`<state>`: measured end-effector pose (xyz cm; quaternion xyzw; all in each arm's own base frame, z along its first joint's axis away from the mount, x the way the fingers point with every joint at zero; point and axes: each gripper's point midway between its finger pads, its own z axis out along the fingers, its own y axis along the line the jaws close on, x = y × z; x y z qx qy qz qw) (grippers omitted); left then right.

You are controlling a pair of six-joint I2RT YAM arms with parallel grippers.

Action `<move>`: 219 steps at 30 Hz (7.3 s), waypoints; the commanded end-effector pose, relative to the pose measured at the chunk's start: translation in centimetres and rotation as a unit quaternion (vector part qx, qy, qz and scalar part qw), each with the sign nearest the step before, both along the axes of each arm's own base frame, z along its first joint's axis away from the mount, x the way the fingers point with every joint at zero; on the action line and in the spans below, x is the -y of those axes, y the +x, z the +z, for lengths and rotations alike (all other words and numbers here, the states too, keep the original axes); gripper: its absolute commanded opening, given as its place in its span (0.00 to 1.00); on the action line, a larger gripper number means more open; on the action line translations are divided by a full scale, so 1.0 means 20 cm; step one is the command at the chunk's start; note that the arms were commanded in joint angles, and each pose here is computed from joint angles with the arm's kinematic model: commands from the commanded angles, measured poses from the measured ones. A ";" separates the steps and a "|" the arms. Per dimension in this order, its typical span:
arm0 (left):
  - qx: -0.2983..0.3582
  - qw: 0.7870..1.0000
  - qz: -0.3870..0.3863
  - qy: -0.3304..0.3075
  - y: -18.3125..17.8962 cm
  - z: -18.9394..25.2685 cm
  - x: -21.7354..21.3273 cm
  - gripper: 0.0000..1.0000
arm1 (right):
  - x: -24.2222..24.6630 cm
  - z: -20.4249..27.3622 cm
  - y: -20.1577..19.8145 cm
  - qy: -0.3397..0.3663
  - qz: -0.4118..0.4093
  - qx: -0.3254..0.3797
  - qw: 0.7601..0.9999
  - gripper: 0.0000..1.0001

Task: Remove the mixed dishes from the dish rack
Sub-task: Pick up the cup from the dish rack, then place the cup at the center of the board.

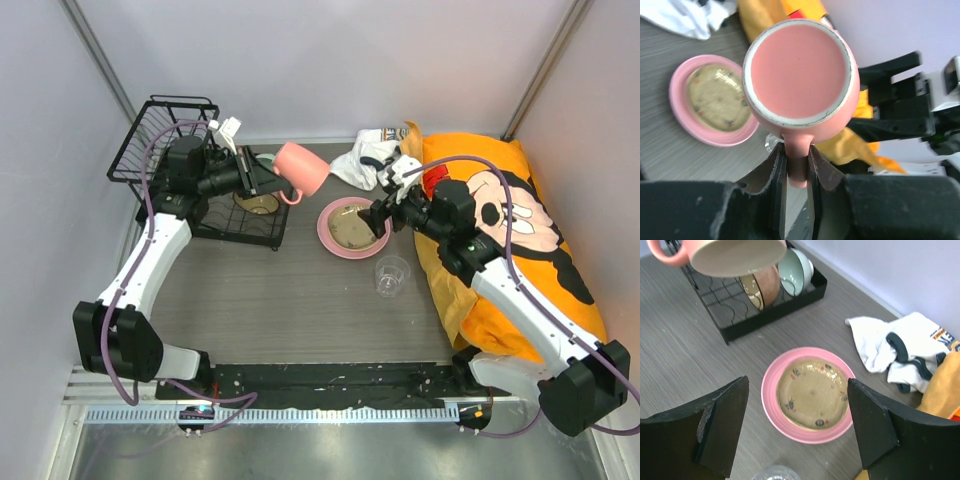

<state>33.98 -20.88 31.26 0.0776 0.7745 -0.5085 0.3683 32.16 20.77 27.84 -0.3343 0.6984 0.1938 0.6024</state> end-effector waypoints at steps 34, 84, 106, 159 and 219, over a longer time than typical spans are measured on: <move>0.060 0.972 -0.094 -0.209 -0.29 0.28 0.16 0.00 | -0.38 0.47 0.07 0.244 0.135 0.010 0.960 0.64; 0.070 0.970 0.004 -0.232 -0.30 0.24 0.12 0.43 | -0.53 0.44 0.06 0.282 0.192 -0.036 0.939 0.01; 0.080 0.991 0.093 -0.060 -0.14 -0.06 -0.05 1.00 | -0.37 0.44 0.05 0.202 0.119 -0.019 0.972 0.01; 0.171 0.942 0.166 0.235 0.02 -0.10 -0.38 0.99 | -0.24 -0.79 -0.08 -0.121 0.085 -0.250 0.957 0.01; 0.174 0.935 0.168 0.259 0.07 -0.14 -0.41 1.00 | -0.20 -0.55 -0.09 -0.124 0.078 -0.178 0.973 0.64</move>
